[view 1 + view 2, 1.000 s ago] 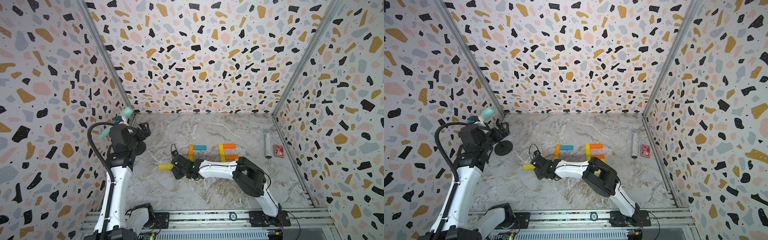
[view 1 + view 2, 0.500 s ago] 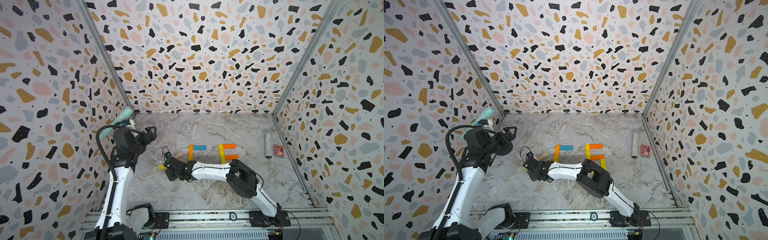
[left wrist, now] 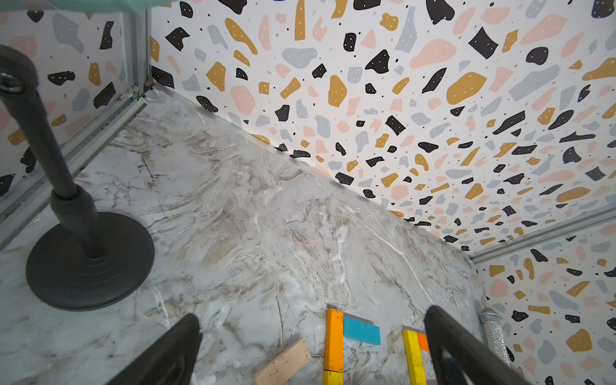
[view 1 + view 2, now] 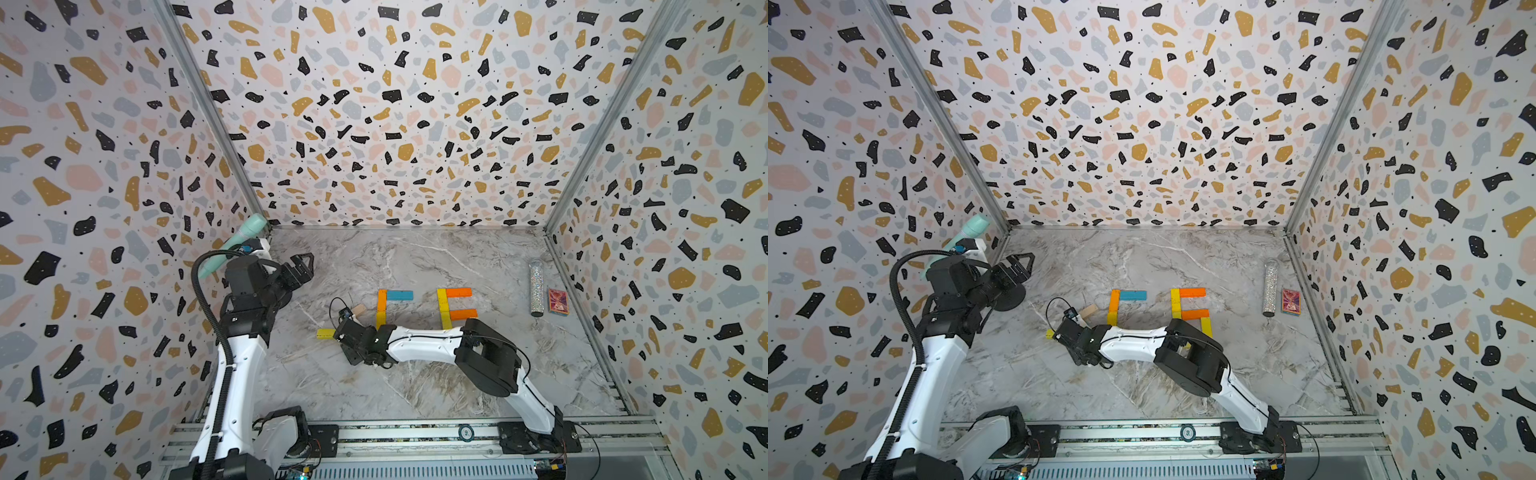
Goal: Assemble the number 6 with building blocks
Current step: Pick up the building block from the center of the board, then assemble the building block at the center of the board.
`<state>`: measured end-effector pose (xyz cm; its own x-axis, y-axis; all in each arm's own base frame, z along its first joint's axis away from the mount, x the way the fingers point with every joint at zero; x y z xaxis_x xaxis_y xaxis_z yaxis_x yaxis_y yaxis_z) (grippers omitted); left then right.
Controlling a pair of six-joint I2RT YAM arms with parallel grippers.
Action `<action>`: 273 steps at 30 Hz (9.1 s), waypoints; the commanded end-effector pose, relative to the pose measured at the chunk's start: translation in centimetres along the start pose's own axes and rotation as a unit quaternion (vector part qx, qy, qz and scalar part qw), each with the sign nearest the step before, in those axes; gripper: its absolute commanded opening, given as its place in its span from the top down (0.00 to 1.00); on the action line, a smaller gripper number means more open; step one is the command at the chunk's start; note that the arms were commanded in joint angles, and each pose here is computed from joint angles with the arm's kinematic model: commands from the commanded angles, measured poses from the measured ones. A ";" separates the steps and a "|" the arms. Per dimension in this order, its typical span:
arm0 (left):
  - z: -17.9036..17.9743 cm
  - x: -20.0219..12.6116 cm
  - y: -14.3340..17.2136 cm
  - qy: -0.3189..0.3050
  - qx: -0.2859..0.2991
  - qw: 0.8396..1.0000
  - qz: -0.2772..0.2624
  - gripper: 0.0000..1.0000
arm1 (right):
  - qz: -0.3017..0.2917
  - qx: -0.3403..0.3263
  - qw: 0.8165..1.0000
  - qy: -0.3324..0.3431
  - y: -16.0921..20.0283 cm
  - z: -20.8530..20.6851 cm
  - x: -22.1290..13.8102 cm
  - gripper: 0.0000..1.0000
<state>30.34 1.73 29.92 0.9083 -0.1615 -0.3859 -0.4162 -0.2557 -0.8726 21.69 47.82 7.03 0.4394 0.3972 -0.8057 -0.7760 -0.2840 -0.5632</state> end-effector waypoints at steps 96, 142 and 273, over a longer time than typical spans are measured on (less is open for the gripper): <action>-5.8 7.8 19.0 0.058 0.083 0.976 0.192 0.27 | 0.051 0.117 0.990 -0.052 1.1 -17.6 -8.2 0.54; -5.9 11.2 23.4 0.049 0.108 0.960 0.255 0.58 | 0.065 0.063 0.996 -0.007 -1.4 -20.6 -3.9 0.67; -6.5 10.2 15.2 -0.020 0.156 0.970 0.187 0.76 | -0.017 0.081 0.993 -0.085 -5.2 -19.0 -9.1 0.78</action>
<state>32.08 -11.26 9.29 0.5891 -0.2303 -0.7746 -0.7705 0.1289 -0.6243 30.47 28.47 9.46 0.3247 0.5294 -0.7837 -0.8854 -0.1212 -0.4487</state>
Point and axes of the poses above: each gripper's point midway between its finger pads, its own x axis out along the fingers, its own z axis along the line the jaws close on, y = z × x, the point moved 5 cm from there along -x, back along the fingers, and after that the axes turned 14 degrees about x, right-handed, at the moved point
